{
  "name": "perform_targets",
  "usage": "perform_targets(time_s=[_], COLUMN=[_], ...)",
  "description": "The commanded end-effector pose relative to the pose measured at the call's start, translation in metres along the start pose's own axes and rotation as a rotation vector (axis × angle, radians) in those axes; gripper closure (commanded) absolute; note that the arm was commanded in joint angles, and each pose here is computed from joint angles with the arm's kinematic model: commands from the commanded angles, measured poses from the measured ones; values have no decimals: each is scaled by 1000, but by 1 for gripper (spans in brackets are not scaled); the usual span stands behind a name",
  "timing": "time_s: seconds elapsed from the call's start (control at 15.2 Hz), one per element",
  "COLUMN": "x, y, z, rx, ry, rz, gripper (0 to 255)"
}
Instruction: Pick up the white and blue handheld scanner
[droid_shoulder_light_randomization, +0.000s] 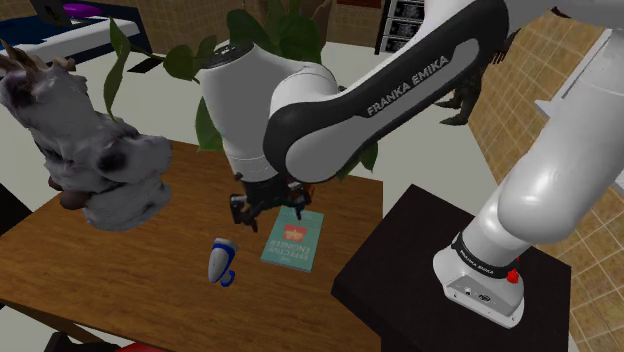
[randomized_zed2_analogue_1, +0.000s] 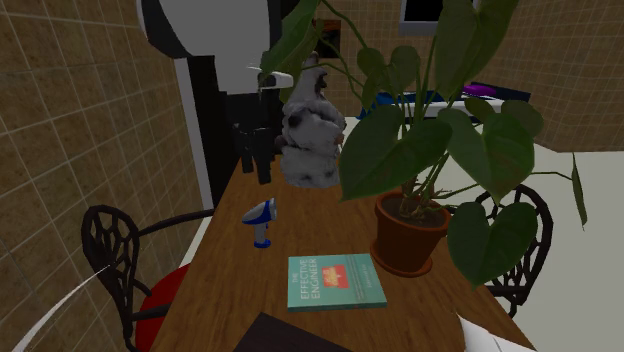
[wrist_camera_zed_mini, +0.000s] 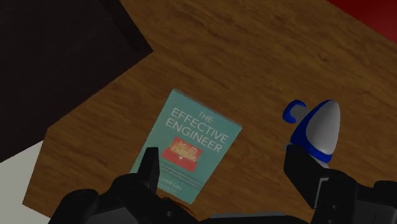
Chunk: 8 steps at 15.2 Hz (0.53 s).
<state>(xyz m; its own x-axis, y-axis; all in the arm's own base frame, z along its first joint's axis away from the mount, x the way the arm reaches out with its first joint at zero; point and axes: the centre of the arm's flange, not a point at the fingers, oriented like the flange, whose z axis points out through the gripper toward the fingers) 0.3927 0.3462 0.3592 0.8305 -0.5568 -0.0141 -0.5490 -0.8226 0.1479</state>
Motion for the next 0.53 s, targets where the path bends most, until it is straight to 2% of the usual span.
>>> perform_targets(time_s=[0.0,0.46], x=[1,11], y=[-26,-112], z=[14,63], rx=[-14,-67], ry=[1,0], rz=[51,196], gripper=[0,0])
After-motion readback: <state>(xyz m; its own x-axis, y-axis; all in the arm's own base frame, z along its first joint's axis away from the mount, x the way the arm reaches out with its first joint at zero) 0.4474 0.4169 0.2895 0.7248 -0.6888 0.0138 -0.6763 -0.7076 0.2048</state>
